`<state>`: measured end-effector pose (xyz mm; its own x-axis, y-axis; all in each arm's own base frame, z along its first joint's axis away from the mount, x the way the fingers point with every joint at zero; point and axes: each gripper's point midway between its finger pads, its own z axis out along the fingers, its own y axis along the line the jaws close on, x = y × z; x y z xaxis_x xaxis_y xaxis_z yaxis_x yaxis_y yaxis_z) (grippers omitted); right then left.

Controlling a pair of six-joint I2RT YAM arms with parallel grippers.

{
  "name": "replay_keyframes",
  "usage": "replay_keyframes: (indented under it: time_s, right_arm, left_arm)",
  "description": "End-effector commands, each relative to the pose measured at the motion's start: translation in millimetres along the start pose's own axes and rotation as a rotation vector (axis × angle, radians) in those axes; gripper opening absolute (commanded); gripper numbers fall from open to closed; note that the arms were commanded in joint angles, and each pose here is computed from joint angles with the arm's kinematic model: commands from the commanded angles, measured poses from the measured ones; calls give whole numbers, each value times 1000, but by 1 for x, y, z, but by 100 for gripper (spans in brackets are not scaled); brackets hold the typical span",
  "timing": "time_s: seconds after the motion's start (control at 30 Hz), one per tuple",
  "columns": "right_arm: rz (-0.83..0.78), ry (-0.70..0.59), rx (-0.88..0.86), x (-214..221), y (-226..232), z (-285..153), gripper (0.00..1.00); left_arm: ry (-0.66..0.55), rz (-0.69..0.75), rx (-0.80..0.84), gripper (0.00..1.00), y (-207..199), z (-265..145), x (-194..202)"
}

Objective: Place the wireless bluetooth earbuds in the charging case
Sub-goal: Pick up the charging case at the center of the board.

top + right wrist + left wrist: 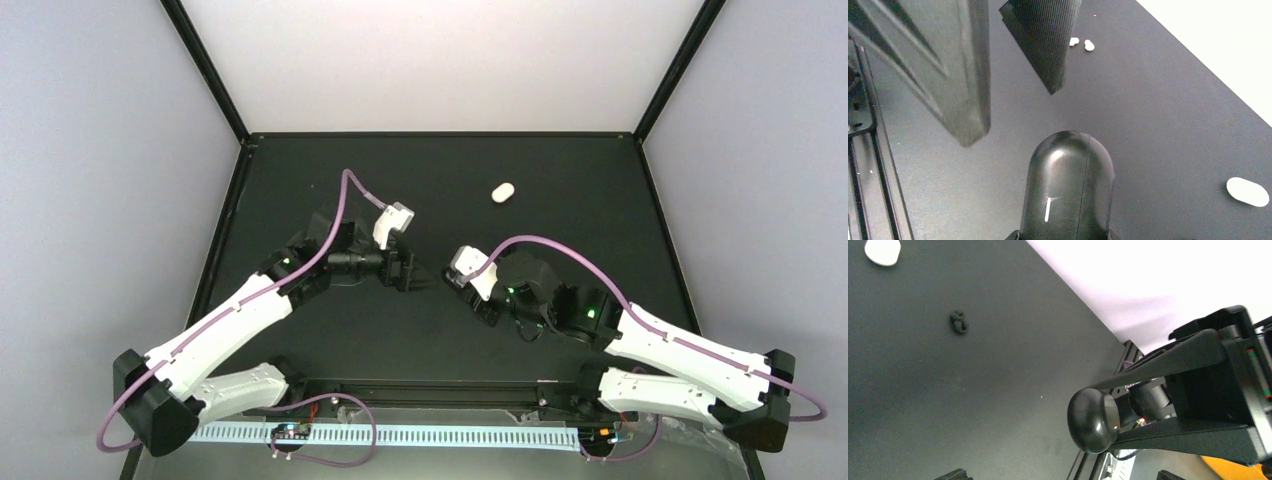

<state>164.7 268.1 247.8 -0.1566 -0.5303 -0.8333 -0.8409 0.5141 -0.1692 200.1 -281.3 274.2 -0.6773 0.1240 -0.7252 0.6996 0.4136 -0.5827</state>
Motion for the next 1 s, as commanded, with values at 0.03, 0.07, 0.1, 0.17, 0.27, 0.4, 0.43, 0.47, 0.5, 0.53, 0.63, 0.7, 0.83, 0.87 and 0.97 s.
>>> replay_keyframes:
  time_s: [0.03,0.07,0.1,0.17,0.27,0.4,0.43,0.47,0.5,0.53,0.63,0.7,0.83,0.87,0.97]
  right_arm:
    - [-25,3,43,-3,-6,-2,35]
    - [-27,5,44,-3,-6,-1,35]
    - [-26,6,44,-3,-6,0,35]
    - [-25,2,43,-3,-6,0,35]
    - [-25,-1,42,-3,-5,0,35]
    - [-24,-2,36,-3,-4,1,35]
    - [-25,-3,35,-4,-4,1,35]
    - [-25,-2,38,-4,-5,2,35]
    - [-26,-4,39,-4,-5,1,35]
    - [-25,-8,38,-5,-5,1,35]
    - [-25,-12,33,-7,-4,0,35]
    - [-25,-14,35,-7,-4,0,35]
    - [-23,-15,35,-7,-5,0,35]
    - [-22,-16,33,-8,-4,0,35]
    - [-18,-21,33,-9,-4,0,35]
  left_arm:
    - [13,-29,9,98,-7,14,-7]
    - [17,-29,15,97,-8,17,-8]
    - [23,-28,20,97,-10,20,-8]
    - [33,-28,27,96,-12,24,-8]
    - [42,-27,34,94,-15,29,-8]
    - [46,-31,47,88,-16,33,-8]
    - [49,-31,51,84,-16,35,-8]
    - [50,-32,53,82,-16,36,-8]
    - [51,-37,51,79,-15,37,-8]
    - [52,-39,47,76,-14,38,-8]
    - [58,-51,47,68,-12,43,-8]
    - [66,-61,55,66,-12,45,-8]
    - [70,-65,73,62,-14,47,-10]
    - [68,-66,75,62,-15,47,-10]
    - [68,-67,85,62,-16,48,-10]
